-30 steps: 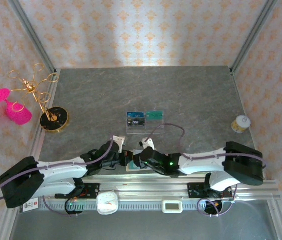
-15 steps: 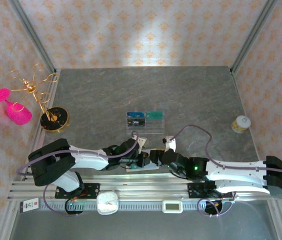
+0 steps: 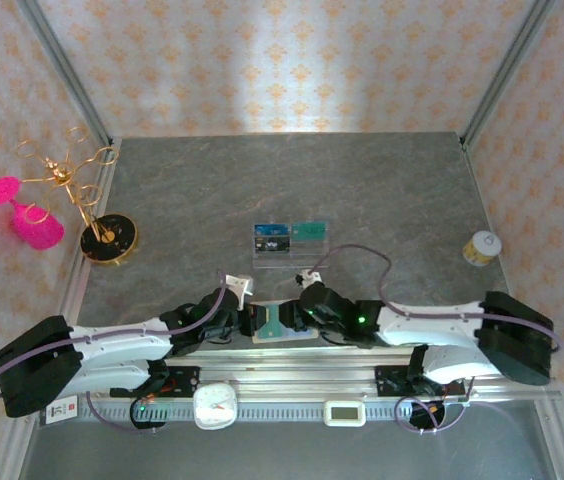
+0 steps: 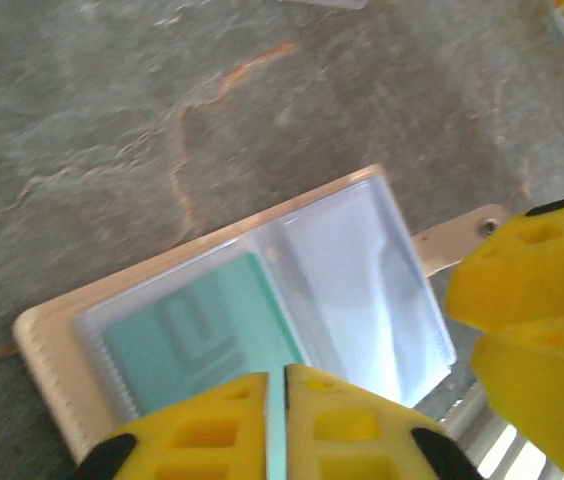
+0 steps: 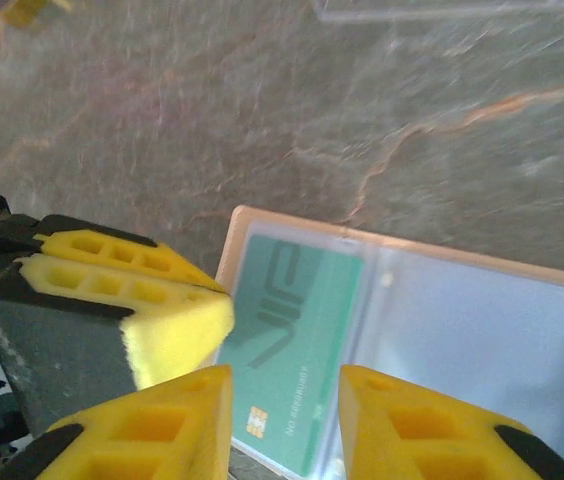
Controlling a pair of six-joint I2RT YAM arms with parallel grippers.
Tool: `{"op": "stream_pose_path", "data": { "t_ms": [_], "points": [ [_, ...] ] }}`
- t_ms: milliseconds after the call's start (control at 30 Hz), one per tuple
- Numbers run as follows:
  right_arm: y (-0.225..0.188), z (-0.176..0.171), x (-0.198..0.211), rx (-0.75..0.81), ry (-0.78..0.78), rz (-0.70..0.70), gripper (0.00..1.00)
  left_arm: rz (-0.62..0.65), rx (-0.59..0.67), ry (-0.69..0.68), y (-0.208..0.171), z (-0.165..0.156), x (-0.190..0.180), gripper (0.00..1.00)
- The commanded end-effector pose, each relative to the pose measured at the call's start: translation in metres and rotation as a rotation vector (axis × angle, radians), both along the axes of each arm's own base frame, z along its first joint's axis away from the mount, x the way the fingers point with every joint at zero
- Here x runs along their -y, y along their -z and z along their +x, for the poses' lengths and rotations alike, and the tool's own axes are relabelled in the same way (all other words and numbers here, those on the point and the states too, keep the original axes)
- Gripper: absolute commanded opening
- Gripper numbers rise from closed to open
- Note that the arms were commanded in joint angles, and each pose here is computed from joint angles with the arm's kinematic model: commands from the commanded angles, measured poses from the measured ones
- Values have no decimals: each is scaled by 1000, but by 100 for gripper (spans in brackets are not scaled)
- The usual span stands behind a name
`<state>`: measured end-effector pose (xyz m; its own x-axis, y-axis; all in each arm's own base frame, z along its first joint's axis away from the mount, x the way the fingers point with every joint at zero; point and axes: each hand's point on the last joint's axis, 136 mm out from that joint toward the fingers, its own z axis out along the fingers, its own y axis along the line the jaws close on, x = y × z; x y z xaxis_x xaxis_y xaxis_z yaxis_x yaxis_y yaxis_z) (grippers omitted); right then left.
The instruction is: Take the credit cards out of the card holder
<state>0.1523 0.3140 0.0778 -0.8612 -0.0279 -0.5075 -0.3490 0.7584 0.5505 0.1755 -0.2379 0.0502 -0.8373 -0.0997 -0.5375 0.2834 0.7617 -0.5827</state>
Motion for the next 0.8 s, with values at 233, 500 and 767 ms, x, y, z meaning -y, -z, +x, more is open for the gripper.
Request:
{"op": "stream_pose_path", "data": {
  "t_ms": [233,500,767],
  "points": [
    [19,-6,-26,-118,-108,17,32,164,-16,-31,35,1,-23,18],
    [32,-8,-29,-143,-124,-8,32,170,-25,-10,39,-2,-21,17],
    [57,0,-5,-158,-25,-149,29,188,-21,-10,40,-3,-26,16]
  ]
}}
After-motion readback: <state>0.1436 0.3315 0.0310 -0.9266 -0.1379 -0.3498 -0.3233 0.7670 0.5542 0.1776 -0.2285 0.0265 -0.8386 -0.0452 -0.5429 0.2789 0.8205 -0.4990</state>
